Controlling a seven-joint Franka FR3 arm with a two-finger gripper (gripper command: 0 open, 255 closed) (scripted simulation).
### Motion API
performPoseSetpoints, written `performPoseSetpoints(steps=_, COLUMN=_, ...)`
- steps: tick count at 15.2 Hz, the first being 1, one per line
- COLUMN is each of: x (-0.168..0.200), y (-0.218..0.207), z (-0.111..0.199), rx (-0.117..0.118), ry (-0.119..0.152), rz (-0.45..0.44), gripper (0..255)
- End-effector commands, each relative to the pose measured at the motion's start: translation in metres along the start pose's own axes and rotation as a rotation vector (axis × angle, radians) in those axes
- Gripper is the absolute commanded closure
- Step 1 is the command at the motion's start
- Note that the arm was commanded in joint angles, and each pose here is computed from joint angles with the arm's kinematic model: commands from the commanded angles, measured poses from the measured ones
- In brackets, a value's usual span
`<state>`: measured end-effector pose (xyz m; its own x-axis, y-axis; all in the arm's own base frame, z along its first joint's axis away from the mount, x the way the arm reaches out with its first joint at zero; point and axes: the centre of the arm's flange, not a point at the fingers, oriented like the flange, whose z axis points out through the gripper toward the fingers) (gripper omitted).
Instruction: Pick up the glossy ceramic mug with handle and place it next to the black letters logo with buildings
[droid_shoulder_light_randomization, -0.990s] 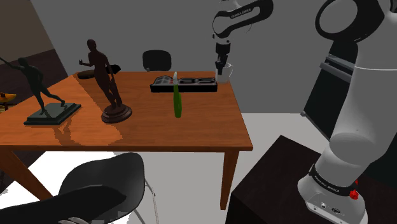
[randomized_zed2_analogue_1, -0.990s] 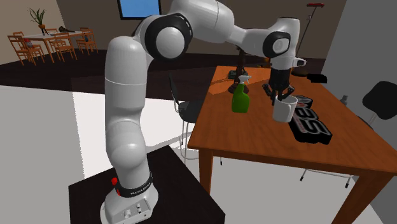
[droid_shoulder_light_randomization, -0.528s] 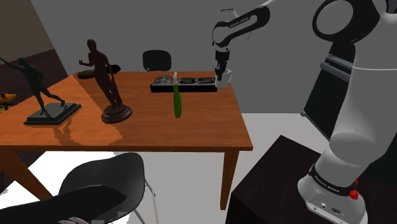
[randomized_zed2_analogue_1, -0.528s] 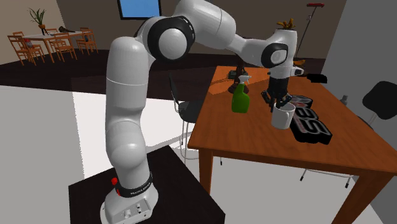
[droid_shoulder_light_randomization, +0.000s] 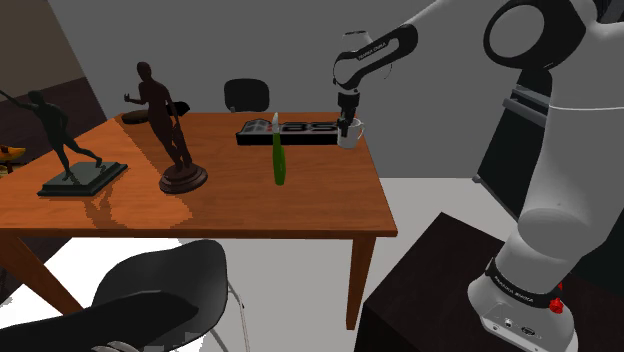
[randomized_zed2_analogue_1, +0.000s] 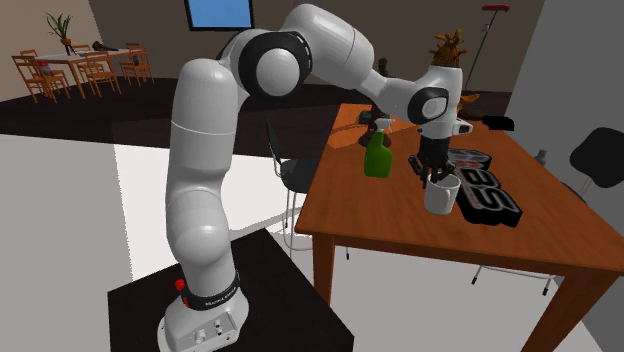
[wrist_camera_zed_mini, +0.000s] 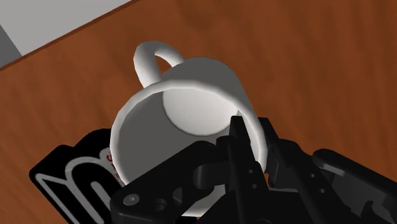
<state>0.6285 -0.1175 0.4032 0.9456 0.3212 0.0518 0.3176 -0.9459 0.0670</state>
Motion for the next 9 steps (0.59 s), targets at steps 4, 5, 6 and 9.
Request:
performPoseSetpoints(steps=4, x=-0.002, y=-0.003, z=0.026, rx=0.0, ry=0.001, rz=0.0, gripper=255)
performPoseSetpoints(steps=5, x=-0.002, y=-0.004, z=0.031, rx=0.0, ry=0.001, rz=0.0, gripper=255)
performPoseSetpoints(steps=6, x=-0.002, y=-0.004, z=0.037, rx=0.0, ry=0.001, rz=0.0, gripper=255)
performPoseSetpoints(steps=9, x=-0.003, y=-0.004, z=0.041, rx=0.0, ry=0.001, rz=0.0, gripper=255)
